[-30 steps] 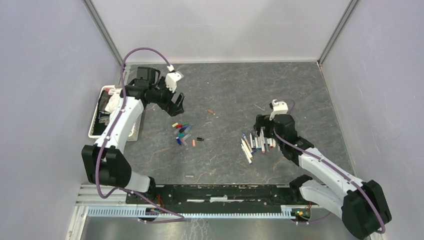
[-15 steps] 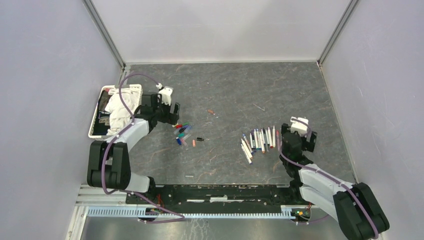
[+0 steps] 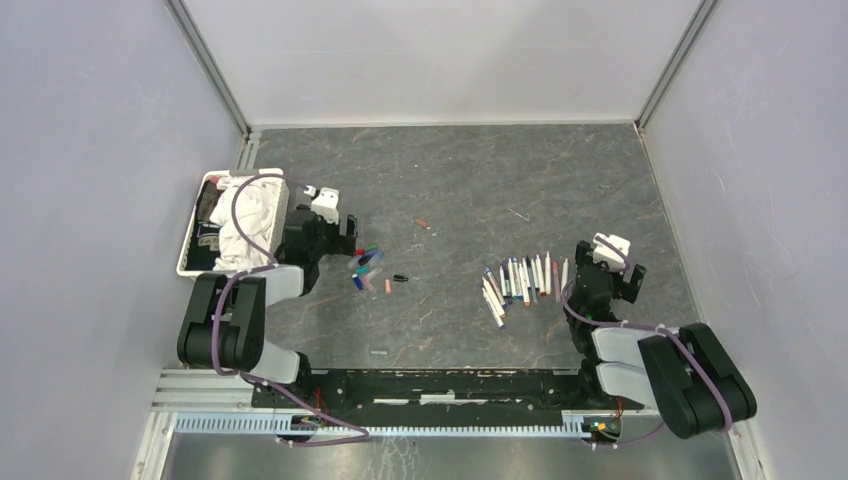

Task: Open the pen caps
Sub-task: Reset both arms

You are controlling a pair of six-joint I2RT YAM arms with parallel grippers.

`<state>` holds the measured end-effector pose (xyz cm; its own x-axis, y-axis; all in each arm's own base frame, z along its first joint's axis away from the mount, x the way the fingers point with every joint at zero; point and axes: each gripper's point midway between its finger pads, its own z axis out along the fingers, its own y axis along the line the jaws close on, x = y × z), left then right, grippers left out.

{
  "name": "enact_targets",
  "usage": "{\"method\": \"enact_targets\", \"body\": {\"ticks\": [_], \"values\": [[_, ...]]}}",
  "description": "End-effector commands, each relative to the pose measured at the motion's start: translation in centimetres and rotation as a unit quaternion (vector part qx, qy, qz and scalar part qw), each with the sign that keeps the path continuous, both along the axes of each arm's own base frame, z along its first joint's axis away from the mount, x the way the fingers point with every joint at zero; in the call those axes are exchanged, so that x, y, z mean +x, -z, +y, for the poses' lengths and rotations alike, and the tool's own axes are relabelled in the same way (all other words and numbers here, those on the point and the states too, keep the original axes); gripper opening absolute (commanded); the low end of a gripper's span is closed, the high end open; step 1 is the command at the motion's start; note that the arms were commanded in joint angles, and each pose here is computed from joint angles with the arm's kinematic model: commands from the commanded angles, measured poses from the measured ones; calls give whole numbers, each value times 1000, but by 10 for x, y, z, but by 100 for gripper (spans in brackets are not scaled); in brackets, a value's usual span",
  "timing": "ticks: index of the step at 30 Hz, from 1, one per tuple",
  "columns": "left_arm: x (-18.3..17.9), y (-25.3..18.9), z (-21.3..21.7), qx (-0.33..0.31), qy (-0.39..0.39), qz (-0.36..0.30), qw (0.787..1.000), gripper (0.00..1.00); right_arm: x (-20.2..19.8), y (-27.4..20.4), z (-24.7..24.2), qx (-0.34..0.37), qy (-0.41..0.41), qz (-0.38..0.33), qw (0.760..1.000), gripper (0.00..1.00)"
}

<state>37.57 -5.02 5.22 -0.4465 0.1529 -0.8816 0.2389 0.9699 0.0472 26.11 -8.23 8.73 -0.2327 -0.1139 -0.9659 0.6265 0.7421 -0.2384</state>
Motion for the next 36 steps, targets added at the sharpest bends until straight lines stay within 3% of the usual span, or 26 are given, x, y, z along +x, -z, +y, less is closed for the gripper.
{"method": "enact_targets", "body": {"ticks": [1, 6, 11, 16, 19, 21, 22, 36], "values": [[17, -38, 3, -3, -6, -118, 993, 99, 0, -8, 0, -4, -20, -40, 999, 98], [-3, -37, 10, -19, -8, -154, 988, 100, 5, -5, 6, -14, -49, -36, 998, 98], [-27, -56, 20, -40, -32, -257, 965, 100, 13, -9, 28, -42, -146, -35, 988, 98], [-9, -45, 39, -43, -97, -218, 970, 100, 7, -15, 36, -48, -180, -55, 981, 98], [3, -34, 44, -41, -111, -176, 977, 100, 23, 1, 39, -25, -201, -24, 979, 98], [3, -36, 45, -43, -113, -184, 975, 100, 25, -5, 35, -18, -205, -48, 977, 98], [2, -36, 45, -43, -113, -181, 976, 100, 26, 5, 36, -9, -205, -25, 978, 98], [2, -37, 46, -42, -114, -184, 975, 100, 25, 1, 35, -13, -205, -34, 978, 98]]}}
